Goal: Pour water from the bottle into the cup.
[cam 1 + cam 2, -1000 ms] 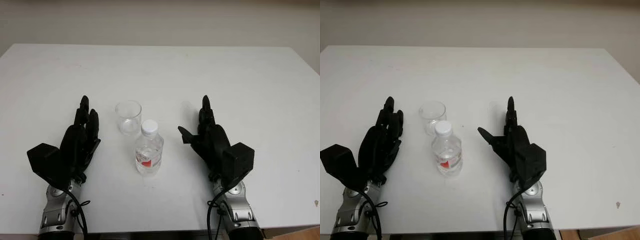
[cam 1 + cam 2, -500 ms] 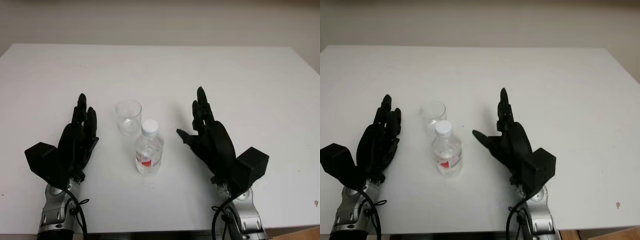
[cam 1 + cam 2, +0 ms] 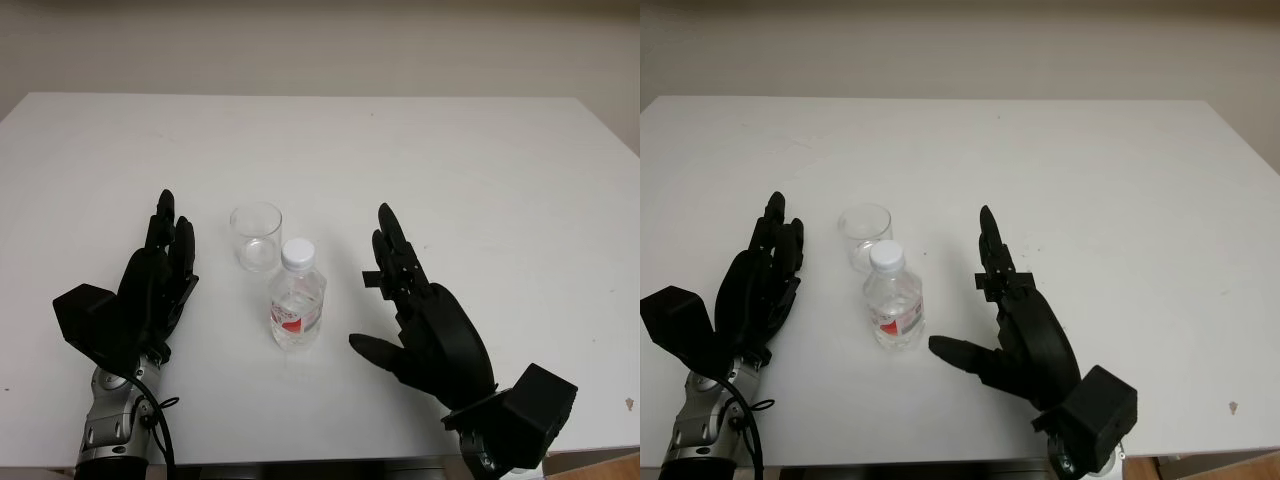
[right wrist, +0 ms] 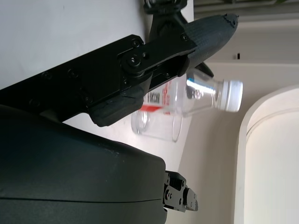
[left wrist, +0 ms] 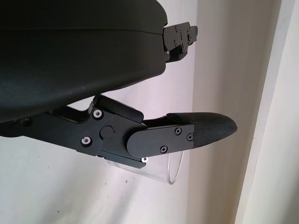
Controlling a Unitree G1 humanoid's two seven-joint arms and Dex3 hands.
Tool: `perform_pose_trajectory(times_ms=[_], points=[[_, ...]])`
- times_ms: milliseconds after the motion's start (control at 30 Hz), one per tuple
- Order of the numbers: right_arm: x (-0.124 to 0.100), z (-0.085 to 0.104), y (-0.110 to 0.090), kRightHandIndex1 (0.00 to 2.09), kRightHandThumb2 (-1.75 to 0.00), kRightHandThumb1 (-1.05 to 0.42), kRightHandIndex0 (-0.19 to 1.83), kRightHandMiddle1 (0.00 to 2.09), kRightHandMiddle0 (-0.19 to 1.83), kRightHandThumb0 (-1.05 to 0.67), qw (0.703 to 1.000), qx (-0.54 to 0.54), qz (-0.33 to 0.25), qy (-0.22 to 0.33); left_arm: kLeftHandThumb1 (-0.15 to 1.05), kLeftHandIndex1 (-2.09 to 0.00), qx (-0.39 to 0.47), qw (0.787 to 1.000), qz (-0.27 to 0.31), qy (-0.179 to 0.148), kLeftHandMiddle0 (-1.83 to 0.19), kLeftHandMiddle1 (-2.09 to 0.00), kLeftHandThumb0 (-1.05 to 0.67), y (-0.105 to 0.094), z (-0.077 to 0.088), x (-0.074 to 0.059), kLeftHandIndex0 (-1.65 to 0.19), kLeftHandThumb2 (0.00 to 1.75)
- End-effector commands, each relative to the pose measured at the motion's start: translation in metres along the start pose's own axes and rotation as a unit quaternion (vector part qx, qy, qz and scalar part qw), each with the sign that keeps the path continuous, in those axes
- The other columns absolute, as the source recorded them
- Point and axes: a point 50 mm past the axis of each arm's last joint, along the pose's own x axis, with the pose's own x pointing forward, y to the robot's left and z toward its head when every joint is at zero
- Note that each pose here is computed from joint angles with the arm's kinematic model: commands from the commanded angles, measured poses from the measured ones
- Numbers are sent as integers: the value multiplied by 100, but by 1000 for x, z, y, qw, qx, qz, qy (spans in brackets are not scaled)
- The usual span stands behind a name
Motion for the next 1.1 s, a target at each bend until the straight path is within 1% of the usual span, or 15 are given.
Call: perform_pose_trajectory(times_ms=[0, 233, 400, 567, 767, 1067], points=[[1, 2, 4, 0, -5, -94, -19, 0, -19, -103, 1000, 5, 2, -11, 105, -5, 3, 1000, -5, -14, 16, -5, -77, -1, 7, 5, 16, 53], [12, -9, 17, 0, -6, -96, -19, 0, -19, -103, 1000, -5, -12, 10, 105, -5, -2, 1000, -6, -14, 16, -5, -77, -1, 6, 4, 16, 52], [23, -19, 26, 0, -5, -95, -19, 0, -19, -103, 1000, 16, -11, 12, 105, -5, -1, 1000, -6, -14, 16, -5, -77, -2, 6, 2, 16, 52], [31, -26, 29, 0, -5, -96, -19, 0, -19, -103, 1000, 14, -14, 13, 105, -5, 2, 1000, -3, -13, 16, -5, -77, -2, 5, 1, 16, 52], [37, -30, 32, 0, -5, -95, -19, 0, -19, -100, 1000, 20, -13, 13, 105, -6, 2, 1000, -4, -14, 16, -6, -76, -3, 5, 1, 16, 53], [47, -29, 37, 0, -5, -94, -19, 0, -19, -101, 999, 36, -14, 4, 105, -5, 4, 1000, -6, -11, 16, -5, -77, -4, 5, 2, 16, 53]])
